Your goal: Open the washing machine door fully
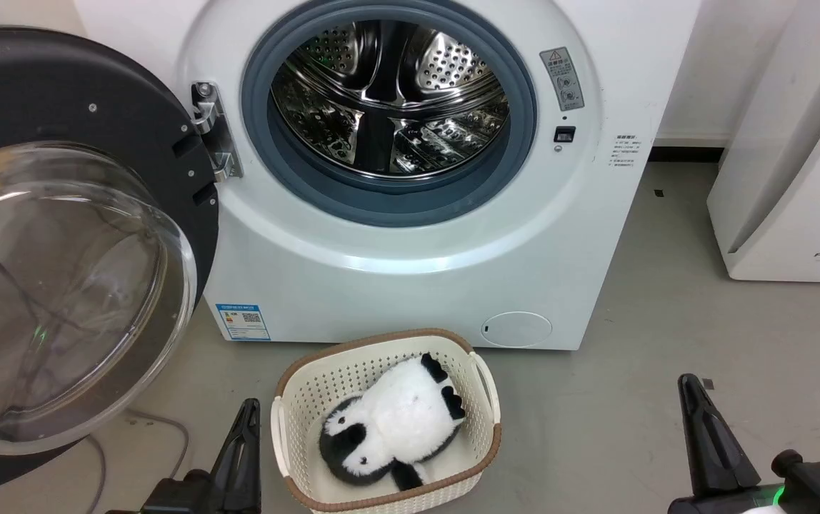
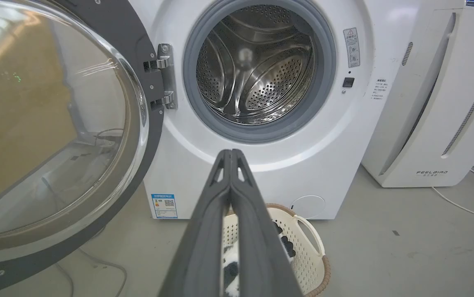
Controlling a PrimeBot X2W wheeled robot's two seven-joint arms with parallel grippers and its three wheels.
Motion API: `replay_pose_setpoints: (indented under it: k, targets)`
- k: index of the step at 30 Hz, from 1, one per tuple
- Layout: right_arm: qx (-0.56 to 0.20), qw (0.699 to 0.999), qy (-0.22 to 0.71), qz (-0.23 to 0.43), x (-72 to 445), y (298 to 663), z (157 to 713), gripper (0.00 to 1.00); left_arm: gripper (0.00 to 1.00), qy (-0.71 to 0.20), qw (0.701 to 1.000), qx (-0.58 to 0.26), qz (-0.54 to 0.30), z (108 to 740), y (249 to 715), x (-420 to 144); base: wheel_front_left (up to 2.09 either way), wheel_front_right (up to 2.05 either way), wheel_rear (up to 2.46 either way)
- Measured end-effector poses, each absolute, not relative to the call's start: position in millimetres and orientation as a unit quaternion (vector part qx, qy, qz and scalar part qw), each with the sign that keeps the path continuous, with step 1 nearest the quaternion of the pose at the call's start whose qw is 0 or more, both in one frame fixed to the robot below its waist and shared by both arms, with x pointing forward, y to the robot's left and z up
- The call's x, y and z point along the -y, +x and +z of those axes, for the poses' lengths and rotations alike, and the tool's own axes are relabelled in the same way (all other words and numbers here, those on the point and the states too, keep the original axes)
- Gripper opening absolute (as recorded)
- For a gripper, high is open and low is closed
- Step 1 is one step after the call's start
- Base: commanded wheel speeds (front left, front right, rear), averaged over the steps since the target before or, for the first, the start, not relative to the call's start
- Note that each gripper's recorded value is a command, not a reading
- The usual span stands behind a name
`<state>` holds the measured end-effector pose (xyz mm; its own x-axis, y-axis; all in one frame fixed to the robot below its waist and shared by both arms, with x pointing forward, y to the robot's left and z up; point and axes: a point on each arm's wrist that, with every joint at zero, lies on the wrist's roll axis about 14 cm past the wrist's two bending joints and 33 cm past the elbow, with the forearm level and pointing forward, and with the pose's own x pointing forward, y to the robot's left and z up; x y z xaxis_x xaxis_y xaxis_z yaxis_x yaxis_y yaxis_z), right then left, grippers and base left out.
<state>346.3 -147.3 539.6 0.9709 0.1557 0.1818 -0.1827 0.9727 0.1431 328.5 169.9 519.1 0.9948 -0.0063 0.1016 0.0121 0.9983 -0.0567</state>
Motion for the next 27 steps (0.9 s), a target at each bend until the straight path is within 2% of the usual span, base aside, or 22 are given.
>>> replay_pose_setpoints:
  k: [27]
  targets:
    - [0.063, 0.993, 0.053, 0.083, 149.6, 350.7, 534.4, 0.00, 0.00, -0.020, 0.999, 0.038, -0.006, 519.1, 337.2, -170.1, 0.00, 0.00, 0.00]
